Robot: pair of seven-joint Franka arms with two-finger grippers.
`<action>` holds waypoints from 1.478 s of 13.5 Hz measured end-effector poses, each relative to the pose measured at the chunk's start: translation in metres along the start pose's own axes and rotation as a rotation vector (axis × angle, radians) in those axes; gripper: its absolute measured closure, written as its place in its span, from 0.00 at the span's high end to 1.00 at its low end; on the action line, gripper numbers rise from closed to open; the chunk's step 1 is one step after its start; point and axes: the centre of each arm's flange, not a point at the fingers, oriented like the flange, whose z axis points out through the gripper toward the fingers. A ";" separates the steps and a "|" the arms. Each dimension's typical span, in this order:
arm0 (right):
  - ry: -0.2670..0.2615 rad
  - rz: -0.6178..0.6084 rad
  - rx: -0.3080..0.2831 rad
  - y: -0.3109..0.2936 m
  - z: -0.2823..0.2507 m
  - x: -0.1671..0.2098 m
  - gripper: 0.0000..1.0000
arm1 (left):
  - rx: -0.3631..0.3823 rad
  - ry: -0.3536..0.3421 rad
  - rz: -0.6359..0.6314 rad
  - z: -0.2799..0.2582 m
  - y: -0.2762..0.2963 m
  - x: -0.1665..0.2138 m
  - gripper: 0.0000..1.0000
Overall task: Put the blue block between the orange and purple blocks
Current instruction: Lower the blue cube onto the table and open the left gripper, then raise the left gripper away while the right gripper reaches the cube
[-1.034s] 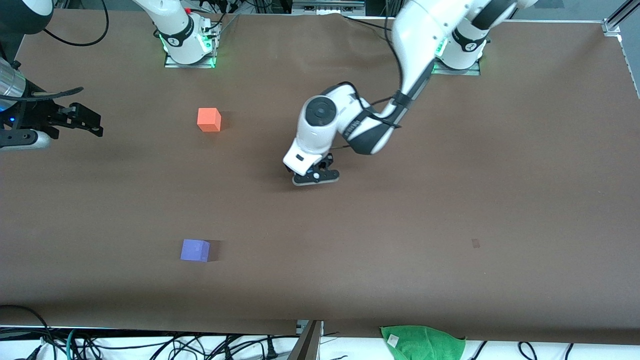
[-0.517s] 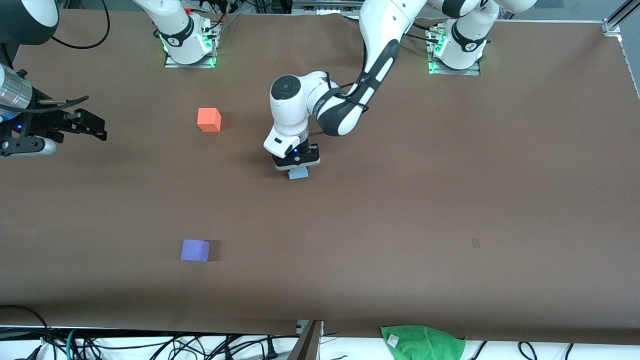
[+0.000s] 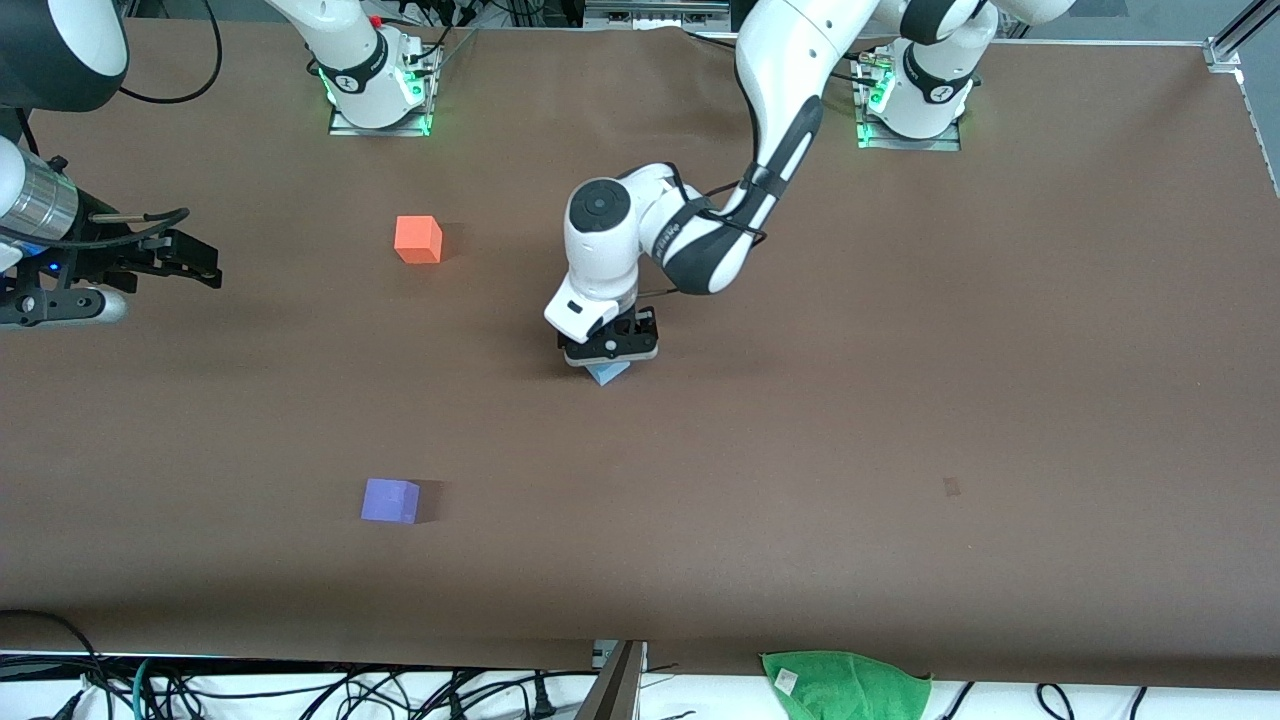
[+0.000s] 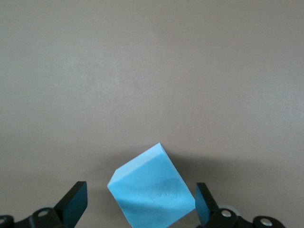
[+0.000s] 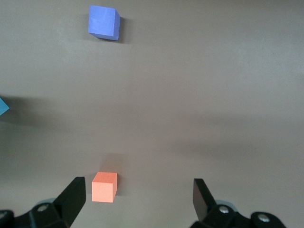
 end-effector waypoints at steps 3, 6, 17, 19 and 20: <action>-0.010 0.000 0.000 0.000 0.005 0.002 1.00 | -0.010 -0.014 0.029 -0.017 -0.018 0.029 1.00; -0.034 -0.014 0.002 -0.008 0.019 0.009 1.00 | 0.028 -0.050 -0.002 -0.061 -0.050 0.065 1.00; -0.049 -0.351 -0.024 -0.225 0.122 0.037 1.00 | 0.084 -0.232 0.203 -0.298 -0.304 0.144 1.00; -0.037 -0.416 -0.026 -0.273 0.150 0.035 1.00 | 0.079 -0.256 0.226 -0.312 -0.344 0.151 1.00; -0.031 -0.439 -0.019 -0.292 0.163 0.033 1.00 | 0.077 -0.264 0.224 -0.317 -0.360 0.153 1.00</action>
